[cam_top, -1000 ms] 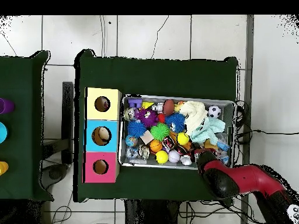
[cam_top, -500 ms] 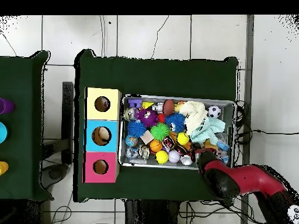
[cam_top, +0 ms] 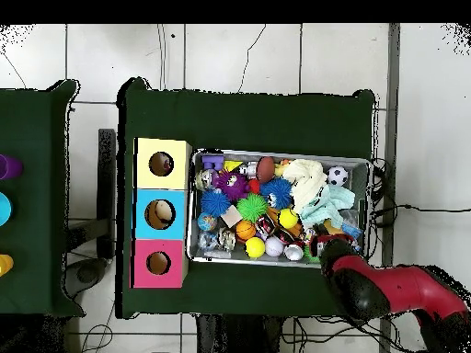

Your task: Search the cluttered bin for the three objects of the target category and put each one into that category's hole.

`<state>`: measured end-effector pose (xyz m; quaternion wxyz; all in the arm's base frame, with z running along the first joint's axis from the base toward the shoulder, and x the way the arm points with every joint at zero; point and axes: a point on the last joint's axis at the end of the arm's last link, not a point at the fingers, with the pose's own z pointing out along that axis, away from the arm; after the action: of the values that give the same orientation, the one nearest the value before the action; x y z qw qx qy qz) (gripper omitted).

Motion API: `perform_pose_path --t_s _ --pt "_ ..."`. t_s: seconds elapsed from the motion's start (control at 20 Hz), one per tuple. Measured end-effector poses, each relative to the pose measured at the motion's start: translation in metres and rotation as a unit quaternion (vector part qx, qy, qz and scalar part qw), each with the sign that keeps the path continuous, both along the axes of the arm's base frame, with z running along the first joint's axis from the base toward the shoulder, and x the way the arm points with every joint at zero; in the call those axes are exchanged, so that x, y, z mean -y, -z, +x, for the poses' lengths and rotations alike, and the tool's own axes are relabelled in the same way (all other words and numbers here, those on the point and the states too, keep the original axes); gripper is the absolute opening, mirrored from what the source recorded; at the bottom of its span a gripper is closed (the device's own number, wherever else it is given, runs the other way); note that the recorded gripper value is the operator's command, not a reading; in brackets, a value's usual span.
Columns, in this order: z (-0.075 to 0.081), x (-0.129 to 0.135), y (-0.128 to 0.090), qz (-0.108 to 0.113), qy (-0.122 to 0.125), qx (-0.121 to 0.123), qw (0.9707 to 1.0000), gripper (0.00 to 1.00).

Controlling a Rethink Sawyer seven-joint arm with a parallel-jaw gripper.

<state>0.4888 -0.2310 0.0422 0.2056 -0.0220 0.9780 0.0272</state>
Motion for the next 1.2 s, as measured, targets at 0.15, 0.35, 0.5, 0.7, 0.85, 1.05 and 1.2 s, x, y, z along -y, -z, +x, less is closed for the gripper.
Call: perform_pose_path --t_s 0.15,0.35,0.5,0.7,0.85,1.05,1.2 --pt "0.001 0.003 -0.01 -0.006 0.005 0.001 1.0 0.0" --pt "0.002 0.0 -0.013 -0.009 0.001 0.002 1.0 1.0" --pt "0.002 -0.003 -0.013 -0.008 -0.002 0.001 1.0 1.0" --pt "0.0 -0.005 -0.012 -0.007 -0.004 0.0 1.0 1.0" --pt "0.0 -0.005 -0.012 -0.007 -0.004 0.0 1.0 1.0" --pt "0.0 -0.006 -0.011 -0.006 -0.004 -0.001 1.0 1.0" --pt "-0.001 -0.009 -0.006 0.002 -0.004 -0.004 1.0 1.0"
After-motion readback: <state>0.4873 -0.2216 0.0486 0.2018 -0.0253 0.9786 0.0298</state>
